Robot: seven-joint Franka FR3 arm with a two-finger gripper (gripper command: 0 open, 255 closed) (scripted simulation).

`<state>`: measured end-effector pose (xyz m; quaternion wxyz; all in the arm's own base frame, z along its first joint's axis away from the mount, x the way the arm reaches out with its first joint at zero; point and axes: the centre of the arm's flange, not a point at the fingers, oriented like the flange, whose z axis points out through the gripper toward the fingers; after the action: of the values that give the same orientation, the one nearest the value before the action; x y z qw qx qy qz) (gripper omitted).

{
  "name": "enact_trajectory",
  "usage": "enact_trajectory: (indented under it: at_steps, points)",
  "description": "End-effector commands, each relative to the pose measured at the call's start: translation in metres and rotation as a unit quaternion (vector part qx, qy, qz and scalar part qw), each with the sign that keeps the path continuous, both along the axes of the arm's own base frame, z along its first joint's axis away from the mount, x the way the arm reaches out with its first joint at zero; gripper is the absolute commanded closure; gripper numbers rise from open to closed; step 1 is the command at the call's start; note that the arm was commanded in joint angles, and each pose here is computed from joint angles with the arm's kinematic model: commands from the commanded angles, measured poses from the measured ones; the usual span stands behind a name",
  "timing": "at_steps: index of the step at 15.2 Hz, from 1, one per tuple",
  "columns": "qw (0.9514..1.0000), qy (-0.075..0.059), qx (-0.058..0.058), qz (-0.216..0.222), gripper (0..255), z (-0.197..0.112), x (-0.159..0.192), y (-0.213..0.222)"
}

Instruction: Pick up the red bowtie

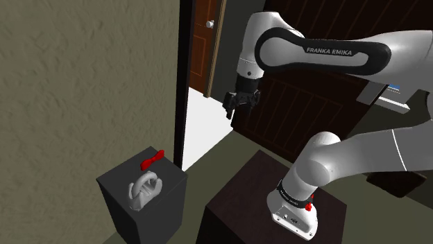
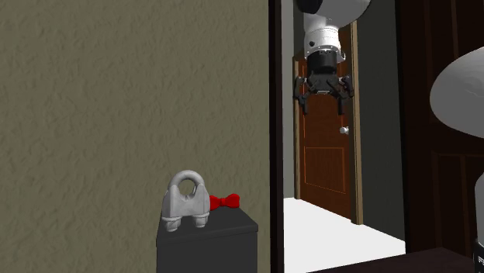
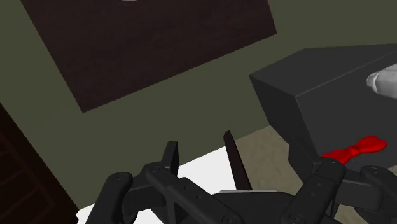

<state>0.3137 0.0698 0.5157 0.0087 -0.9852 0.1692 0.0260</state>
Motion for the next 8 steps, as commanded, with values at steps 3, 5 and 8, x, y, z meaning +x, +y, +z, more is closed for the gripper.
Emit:
enact_trajectory:
  at_steps: [3, 5, 8]
  points:
    - [0.9971, -0.001, -0.001, -0.076, 0, -0.030, 0.012, 0.043]
    - [0.9937, -0.001, -0.001, -0.112, 0, -0.045, 0.020, 0.063]
    - [0.9862, -0.002, -0.002, -0.166, 0, -0.068, 0.034, 0.092]
